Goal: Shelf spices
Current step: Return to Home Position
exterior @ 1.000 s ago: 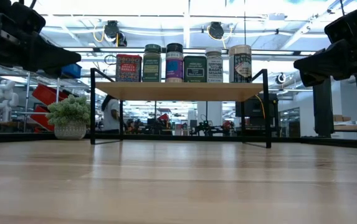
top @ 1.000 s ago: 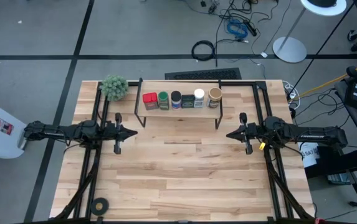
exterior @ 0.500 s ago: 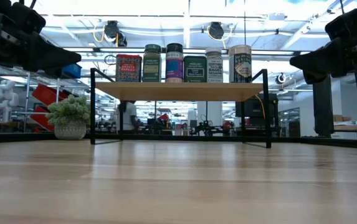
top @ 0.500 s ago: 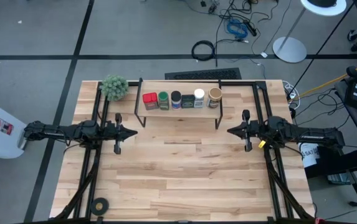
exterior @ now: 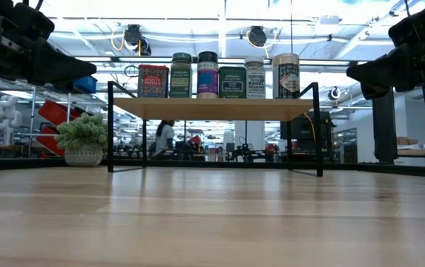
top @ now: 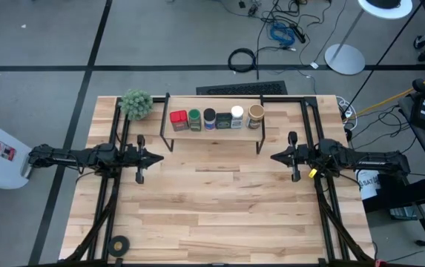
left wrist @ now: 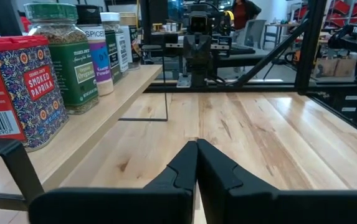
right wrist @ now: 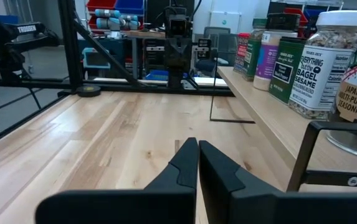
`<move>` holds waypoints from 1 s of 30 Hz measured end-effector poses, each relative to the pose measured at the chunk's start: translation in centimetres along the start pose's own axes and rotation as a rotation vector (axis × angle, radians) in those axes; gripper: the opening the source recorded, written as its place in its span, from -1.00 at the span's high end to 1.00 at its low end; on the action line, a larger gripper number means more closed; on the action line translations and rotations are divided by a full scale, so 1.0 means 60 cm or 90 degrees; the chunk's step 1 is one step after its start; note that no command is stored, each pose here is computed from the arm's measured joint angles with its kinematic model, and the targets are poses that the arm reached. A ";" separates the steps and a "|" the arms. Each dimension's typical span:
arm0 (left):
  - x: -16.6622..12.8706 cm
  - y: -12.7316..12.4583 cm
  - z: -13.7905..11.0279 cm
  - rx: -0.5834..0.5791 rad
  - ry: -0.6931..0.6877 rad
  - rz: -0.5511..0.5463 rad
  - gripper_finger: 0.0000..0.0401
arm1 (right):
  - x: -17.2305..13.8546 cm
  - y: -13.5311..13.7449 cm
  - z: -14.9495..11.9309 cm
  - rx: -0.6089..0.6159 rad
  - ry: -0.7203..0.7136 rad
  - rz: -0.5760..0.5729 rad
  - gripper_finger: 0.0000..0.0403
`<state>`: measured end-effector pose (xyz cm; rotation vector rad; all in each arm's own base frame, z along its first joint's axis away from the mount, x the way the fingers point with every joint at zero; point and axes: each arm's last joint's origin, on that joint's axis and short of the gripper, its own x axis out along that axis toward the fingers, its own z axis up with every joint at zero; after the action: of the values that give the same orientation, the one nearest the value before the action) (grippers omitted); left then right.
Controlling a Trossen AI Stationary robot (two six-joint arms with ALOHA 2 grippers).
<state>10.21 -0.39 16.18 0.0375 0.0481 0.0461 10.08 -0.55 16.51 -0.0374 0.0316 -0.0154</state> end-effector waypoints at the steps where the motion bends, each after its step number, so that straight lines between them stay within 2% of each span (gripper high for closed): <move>1: 0.000 0.000 0.000 0.000 0.000 0.000 0.91 | 0.000 0.000 0.000 0.000 0.000 0.000 1.00; 30: 0.000 0.000 0.001 0.000 -0.006 0.000 0.89 | 0.000 0.000 0.000 0.000 0.000 0.000 1.00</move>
<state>10.21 -0.40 16.27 0.0370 0.0389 0.0455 10.09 -0.55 16.51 -0.0368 0.0319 -0.0154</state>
